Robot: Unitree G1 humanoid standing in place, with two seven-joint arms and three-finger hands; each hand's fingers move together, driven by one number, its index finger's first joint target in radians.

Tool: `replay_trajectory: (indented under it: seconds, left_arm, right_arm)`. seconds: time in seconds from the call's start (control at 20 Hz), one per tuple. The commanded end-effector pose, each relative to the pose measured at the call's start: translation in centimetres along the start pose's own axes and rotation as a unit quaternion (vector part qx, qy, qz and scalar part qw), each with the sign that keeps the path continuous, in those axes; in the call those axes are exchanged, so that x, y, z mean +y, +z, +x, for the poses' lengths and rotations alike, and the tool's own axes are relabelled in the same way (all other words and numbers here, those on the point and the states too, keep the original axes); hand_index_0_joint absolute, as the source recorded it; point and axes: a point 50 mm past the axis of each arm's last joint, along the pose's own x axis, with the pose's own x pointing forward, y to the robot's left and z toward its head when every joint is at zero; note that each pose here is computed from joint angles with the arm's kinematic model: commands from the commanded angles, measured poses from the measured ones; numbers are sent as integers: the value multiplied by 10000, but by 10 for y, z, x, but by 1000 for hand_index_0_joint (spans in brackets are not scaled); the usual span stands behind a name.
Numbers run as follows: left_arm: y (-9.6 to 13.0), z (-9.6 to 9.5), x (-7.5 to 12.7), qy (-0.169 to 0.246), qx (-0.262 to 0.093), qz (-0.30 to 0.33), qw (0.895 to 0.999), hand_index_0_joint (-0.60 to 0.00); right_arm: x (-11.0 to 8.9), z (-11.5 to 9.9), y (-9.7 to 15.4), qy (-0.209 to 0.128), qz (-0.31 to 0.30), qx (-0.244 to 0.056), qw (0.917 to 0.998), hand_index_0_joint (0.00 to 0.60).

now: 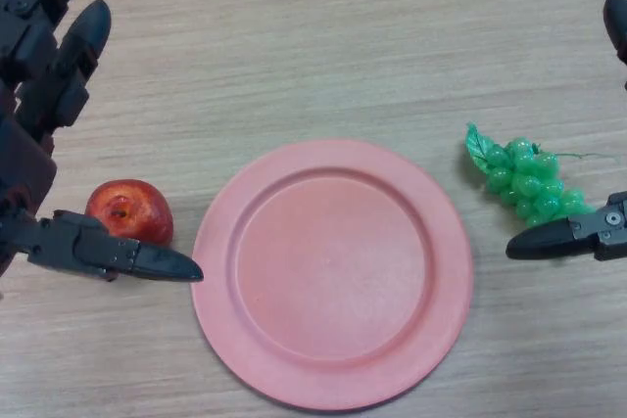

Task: Pick up the green grapes and place it on the plate

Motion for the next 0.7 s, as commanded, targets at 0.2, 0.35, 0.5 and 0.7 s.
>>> replay_trajectory:
  seconds: [0.2, 0.35, 0.5, 0.7]
  left_arm:
    - [32, 3, 8, 36, -976, 473, 9941, 0]
    - [28, 3, 8, 25, -953, 431, 9945, 0]
    - [24, 4, 12, 11, -947, 458, 9945, 0]
    - [16, 5, 14, 54, -951, 517, 9941, 0]
  right_arm:
    - [-15, -1, 30, -472, -538, -1127, 9910, 0]
    - [-17, 0, 25, -566, -677, -1084, 9902, 0]
    - [-19, 5, 7, -584, -826, -921, 9906, 0]
    - [-23, 19, -34, -610, -1174, -626, 9892, 0]
